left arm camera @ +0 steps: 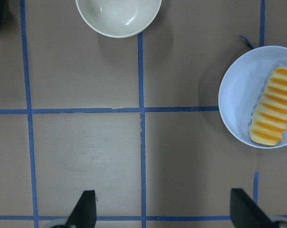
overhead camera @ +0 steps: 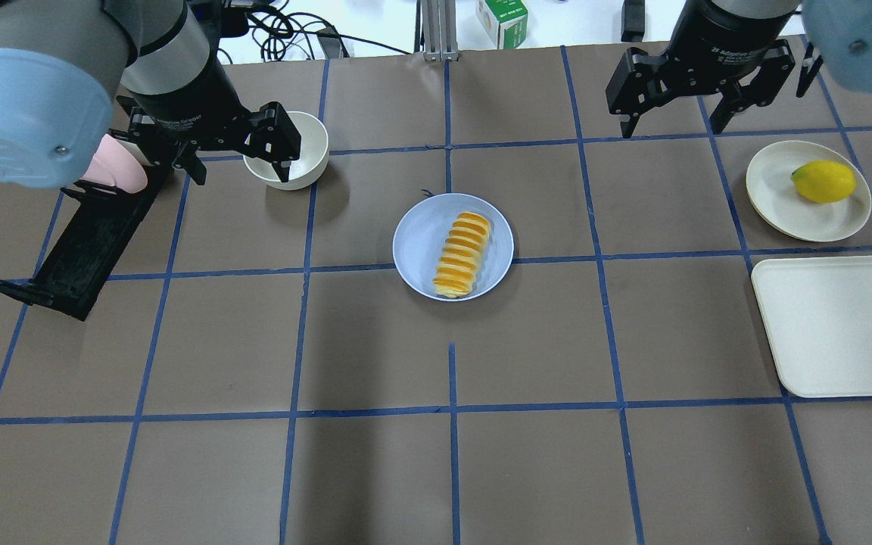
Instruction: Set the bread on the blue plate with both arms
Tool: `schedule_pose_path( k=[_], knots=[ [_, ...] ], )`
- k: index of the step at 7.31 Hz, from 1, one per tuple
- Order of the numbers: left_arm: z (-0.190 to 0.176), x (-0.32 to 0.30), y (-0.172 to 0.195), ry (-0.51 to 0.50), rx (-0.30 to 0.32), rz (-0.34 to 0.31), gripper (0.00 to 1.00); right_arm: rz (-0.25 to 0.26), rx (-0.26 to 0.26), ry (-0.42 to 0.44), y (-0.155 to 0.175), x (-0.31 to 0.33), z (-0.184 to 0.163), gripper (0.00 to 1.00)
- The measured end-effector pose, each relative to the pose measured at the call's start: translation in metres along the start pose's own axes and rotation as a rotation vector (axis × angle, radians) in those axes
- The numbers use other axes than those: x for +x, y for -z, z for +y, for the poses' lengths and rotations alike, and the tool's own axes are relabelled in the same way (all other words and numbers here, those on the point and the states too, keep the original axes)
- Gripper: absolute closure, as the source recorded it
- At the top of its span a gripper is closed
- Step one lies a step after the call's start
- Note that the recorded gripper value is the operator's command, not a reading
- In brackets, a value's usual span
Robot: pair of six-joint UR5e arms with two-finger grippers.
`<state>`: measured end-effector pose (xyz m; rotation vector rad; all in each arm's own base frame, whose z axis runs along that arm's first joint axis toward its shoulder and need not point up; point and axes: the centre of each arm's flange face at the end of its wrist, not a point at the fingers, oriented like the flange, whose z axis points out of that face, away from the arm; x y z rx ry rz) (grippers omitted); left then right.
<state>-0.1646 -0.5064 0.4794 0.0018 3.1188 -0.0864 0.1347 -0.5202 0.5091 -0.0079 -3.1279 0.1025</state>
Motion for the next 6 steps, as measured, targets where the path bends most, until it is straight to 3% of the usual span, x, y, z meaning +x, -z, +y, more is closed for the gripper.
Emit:
schedule_pose_path(
  k=[6],
  knots=[
    [0.0026,-0.0003,-0.001,-0.009,-0.003,-0.002,0.0,0.001,0.001,0.0,0.0006,0.0,0.0004,0.0]
  ],
)
